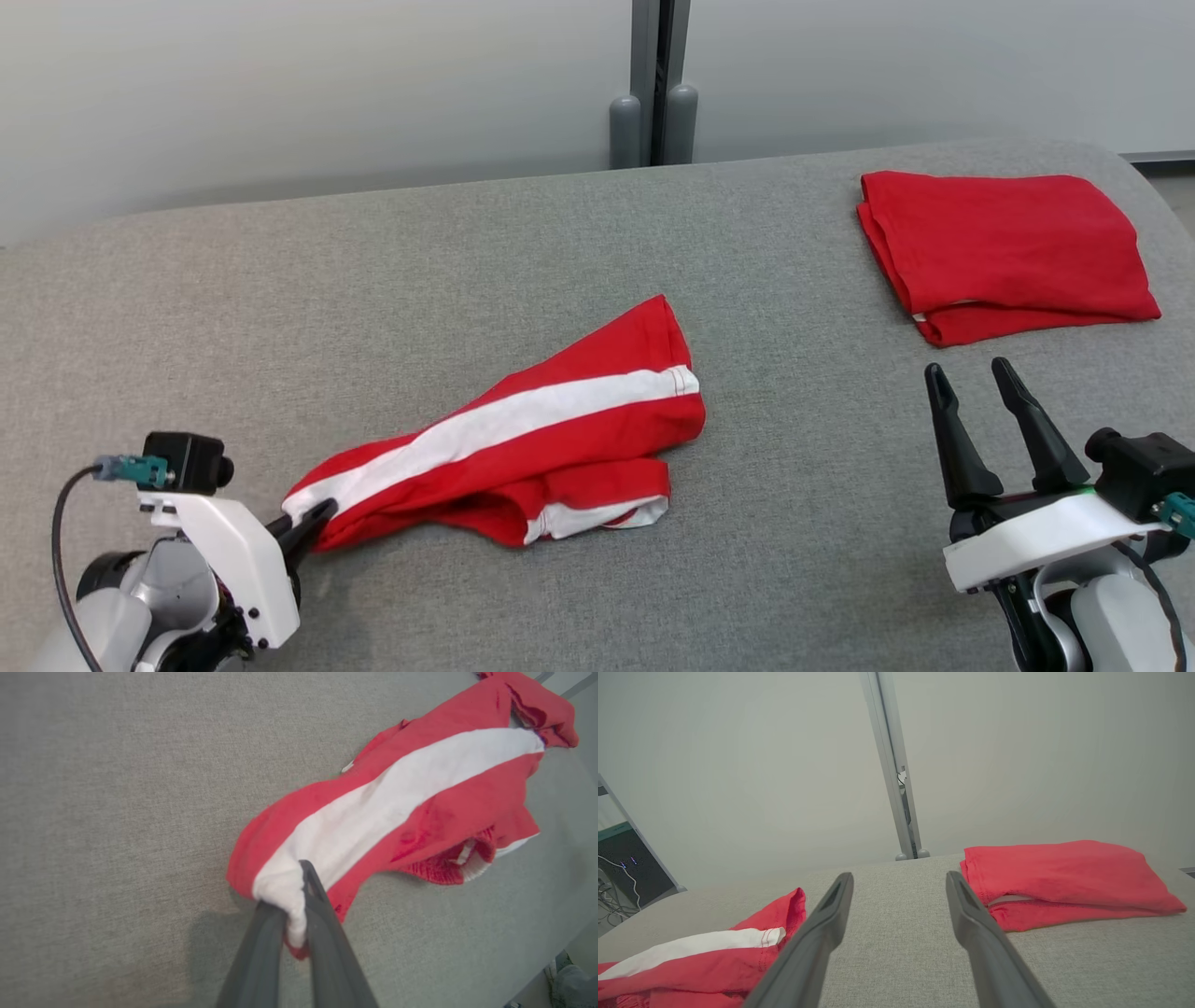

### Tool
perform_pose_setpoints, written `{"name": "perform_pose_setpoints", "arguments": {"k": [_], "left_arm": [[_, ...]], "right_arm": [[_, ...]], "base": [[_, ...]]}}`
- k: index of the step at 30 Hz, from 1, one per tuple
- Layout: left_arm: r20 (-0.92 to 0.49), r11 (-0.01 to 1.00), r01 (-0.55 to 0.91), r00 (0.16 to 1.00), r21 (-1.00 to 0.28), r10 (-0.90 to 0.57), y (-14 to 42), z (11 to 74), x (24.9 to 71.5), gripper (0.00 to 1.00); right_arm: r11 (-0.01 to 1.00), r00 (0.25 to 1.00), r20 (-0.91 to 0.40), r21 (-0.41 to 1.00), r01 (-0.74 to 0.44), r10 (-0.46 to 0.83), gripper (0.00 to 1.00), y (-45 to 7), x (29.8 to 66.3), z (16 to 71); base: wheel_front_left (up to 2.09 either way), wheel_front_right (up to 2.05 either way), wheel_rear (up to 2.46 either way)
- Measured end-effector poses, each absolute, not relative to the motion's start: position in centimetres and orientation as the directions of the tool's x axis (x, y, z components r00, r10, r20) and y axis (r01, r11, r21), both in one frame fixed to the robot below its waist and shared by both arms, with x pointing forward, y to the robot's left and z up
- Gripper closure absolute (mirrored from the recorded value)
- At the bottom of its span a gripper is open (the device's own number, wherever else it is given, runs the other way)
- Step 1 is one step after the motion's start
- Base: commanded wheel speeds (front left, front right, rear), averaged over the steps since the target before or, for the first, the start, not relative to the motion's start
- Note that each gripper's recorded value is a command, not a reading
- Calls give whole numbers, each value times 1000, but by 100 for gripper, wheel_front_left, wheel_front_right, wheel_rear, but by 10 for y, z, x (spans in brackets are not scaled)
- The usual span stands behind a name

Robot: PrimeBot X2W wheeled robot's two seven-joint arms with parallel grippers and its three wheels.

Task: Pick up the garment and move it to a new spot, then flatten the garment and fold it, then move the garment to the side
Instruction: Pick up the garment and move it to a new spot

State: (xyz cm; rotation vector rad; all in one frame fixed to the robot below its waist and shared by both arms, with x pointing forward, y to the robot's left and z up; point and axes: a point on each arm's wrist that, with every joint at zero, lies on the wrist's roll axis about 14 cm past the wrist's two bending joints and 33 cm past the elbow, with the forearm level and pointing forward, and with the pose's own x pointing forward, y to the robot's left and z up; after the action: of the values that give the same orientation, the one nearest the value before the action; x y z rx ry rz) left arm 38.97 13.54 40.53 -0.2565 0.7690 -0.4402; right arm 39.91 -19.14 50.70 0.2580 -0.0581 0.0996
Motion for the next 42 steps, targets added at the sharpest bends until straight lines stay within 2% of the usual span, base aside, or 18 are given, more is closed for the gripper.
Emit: {"name": "perform_pose_setpoints", "arguments": {"k": [2,3,12,20,25,28,32,42], "left_arm": [[-615,885,266,642,-381,-458,138,399,387,52],[-611,886,255,648,-387,-454,138,397,386,0],[-507,882,252,741,-398,-440,138,412,394,0],[-287,913,247,894,-323,-344,176,474,422,0],[-114,949,197,966,-245,-230,200,517,432,0],[-32,962,141,988,-235,-152,206,526,425,0],[3,959,108,994,-261,-111,202,524,417,0],[17,973,9,1000,-232,-5,198,507,394,0]], "right_arm": [[962,993,70,248,-112,97,0,-190,399,507],[962,992,71,246,-115,100,0,-190,399,508],[963,991,60,237,-131,120,0,-186,395,505],[961,989,69,235,-147,134,0,-181,395,508],[958,988,69,241,-154,141,0,-178,398,507],[954,987,79,253,-158,142,0,-174,401,509],[955,987,84,255,-154,137,0,-176,403,510],[956,988,108,261,-136,111,0,-177,399,515]], "base": [[0,0,0],[0,0,0],[0,0,0],[0,0,0],[0,0,0],[0,0,0],[0,0,0],[0,0,0]]}}
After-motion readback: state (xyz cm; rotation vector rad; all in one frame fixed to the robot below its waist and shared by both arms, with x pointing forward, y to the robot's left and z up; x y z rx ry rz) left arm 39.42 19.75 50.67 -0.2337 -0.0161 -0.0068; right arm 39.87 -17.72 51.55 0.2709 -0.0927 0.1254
